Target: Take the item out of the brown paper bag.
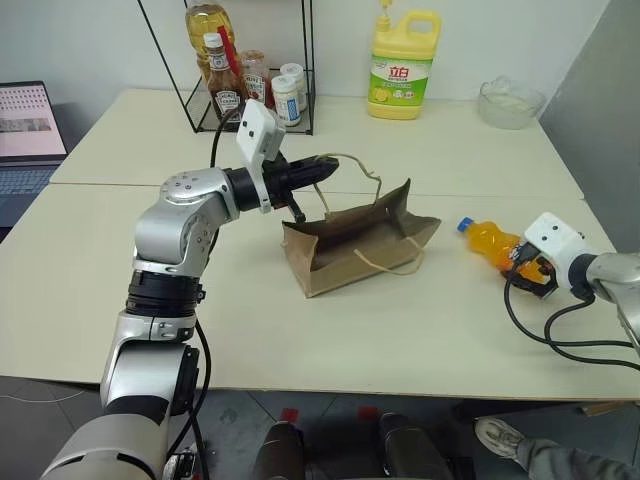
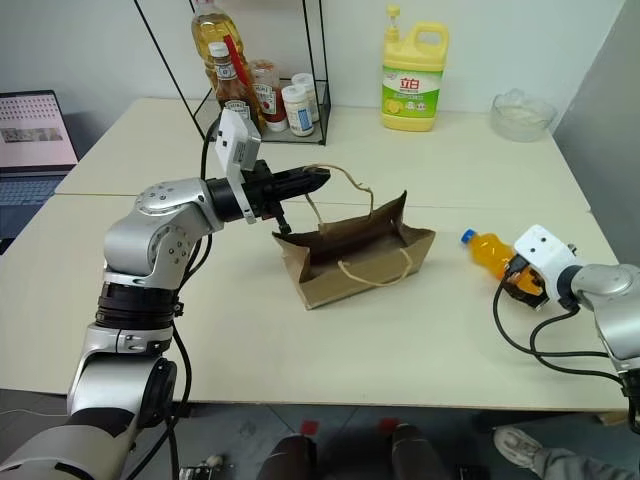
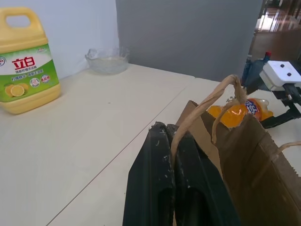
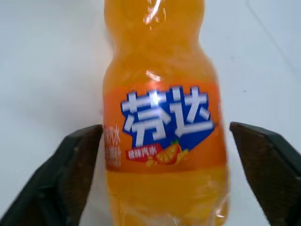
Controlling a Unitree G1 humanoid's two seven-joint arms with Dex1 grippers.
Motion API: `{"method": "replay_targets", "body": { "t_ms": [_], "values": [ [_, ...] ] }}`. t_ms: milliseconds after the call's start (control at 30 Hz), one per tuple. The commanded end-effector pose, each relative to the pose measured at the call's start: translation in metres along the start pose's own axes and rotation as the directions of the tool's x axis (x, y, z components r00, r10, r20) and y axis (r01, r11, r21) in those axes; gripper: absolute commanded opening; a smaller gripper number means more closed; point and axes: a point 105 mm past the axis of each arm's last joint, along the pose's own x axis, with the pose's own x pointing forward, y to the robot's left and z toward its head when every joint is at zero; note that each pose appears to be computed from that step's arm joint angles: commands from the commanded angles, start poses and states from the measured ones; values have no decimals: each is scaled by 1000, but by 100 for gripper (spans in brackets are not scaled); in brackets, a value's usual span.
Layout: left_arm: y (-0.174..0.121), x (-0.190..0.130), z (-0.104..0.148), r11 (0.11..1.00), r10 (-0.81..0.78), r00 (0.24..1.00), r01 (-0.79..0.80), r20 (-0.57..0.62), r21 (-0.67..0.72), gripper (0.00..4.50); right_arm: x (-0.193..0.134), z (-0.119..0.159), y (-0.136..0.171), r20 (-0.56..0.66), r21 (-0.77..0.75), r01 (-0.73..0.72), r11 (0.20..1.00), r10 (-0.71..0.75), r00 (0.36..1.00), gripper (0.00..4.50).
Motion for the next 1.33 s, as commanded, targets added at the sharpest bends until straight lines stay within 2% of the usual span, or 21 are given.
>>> {"method": "replay_targets", "body": {
  "t_ms": [33,100,167,267,300,333,600,700,733,833,1067,1167,1333],
  "values": [
    [1,-7,13,999,23,999,-25,33,44,0,-20,35,-7,139,-27,10,1000,-6,990,444],
    [6,-10,12,997,48,998,-50,32,51,0,-32,64,-2,269,-12,-3,1000,6,963,444],
    [15,-12,11,994,94,995,-96,32,57,0,-45,95,6,417,74,-56,996,20,909,444],
    [28,-17,11,987,152,987,-154,42,38,0,-51,106,27,474,80,-122,989,70,878,444],
    [30,-18,11,987,158,986,-160,44,32,43,-49,105,34,476,88,-133,987,76,876,450],
    [31,-20,10,986,161,986,-162,45,25,63,-46,102,40,475,112,-139,984,70,877,450],
    [26,-53,10,977,209,976,-205,61,-61,309,-24,80,67,459,258,-35,966,-91,884,450],
    [23,-77,5,957,285,958,-282,31,-68,407,-23,72,86,462,214,-10,977,-93,882,450],
    [25,-87,2,936,349,937,-347,24,-62,437,-23,69,91,461,245,-7,970,-110,881,450],
    [30,-118,-17,839,541,841,-541,-24,-62,446,-25,60,98,452,342,21,939,-184,873,450],
    [-28,-156,-117,654,727,636,-756,-259,-23,446,-20,40,115,387,590,28,807,-313,868,450],
    [-62,-156,-148,635,725,601,-773,-336,-11,446,-16,36,118,369,626,42,779,-343,864,450],
    [-95,-155,-174,600,734,555,-800,-393,-9,446,-11,34,135,355,652,21,758,-329,875,450]
  ]
}}
